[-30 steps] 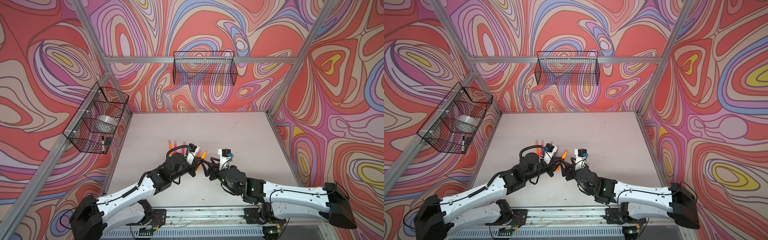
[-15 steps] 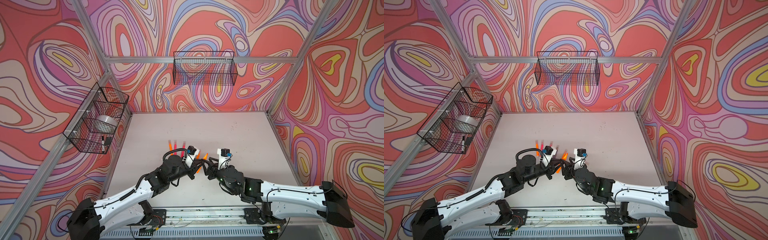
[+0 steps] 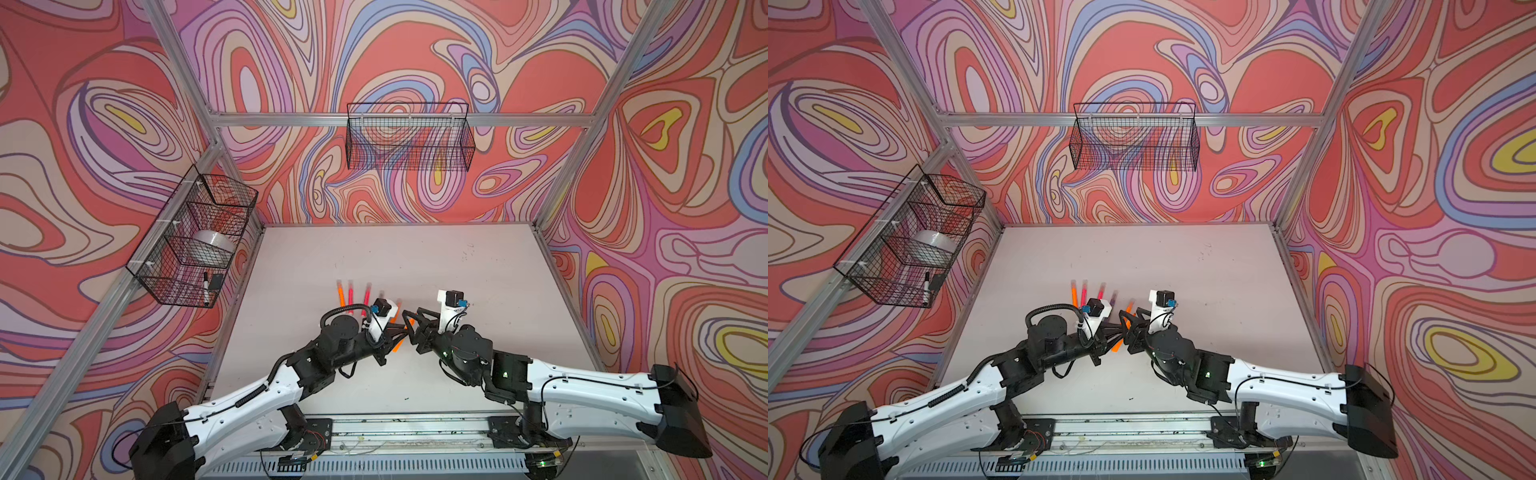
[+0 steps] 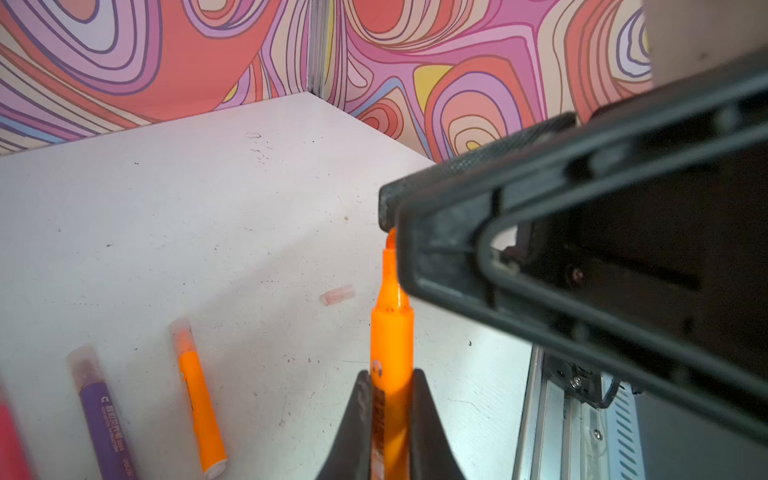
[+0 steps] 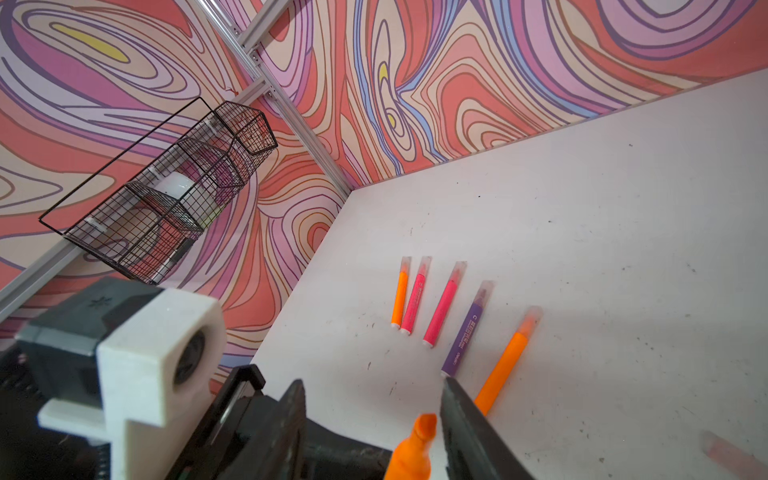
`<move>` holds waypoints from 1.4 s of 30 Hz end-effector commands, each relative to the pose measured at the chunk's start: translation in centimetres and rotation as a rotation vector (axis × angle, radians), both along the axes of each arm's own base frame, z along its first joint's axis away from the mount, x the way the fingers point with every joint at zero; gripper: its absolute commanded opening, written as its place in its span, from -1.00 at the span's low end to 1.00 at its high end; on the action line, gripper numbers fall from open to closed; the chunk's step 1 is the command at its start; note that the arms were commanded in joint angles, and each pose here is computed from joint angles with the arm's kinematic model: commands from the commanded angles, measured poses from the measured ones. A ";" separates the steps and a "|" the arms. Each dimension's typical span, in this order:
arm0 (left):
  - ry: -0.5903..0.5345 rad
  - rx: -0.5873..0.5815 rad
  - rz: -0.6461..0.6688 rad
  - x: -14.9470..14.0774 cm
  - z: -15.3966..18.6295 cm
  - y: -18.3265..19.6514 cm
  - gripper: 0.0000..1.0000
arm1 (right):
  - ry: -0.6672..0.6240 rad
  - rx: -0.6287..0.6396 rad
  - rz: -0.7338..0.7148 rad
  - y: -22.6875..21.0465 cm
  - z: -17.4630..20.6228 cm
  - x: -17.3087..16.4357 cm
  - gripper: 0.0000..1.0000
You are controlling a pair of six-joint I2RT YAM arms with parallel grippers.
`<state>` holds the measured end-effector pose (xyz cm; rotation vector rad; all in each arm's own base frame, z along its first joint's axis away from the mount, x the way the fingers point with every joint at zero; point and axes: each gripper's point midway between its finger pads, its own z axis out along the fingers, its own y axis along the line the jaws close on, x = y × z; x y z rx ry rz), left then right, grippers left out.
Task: Insert pens into pen caps
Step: Pick up the pen from the bottom-center of the table.
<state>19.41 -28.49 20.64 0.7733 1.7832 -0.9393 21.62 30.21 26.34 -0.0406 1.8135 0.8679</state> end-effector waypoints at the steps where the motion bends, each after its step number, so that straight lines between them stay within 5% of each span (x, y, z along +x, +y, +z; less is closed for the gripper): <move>1: -0.045 -0.045 -0.032 -0.5 1.4 -0.2 -1.00 | 0.007 -0.001 0.001 0.3 0.4 0.4 0.02; 17: -0.065 -0.057 0.000 -0.3 1.9 0.4 -1.00 | 0.052 0.008 0.029 1.3 -0.8 0.9 -0.03; 35: -0.064 -0.045 0.001 -0.4 1.6 0.6 -1.00 | 0.072 0.016 0.047 2.0 -1.3 1.3 -0.63; 42: -0.059 -0.036 0.012 0.0 1.3 0.4 -0.50 | 0.091 0.039 0.083 3.0 -1.7 1.0 -0.75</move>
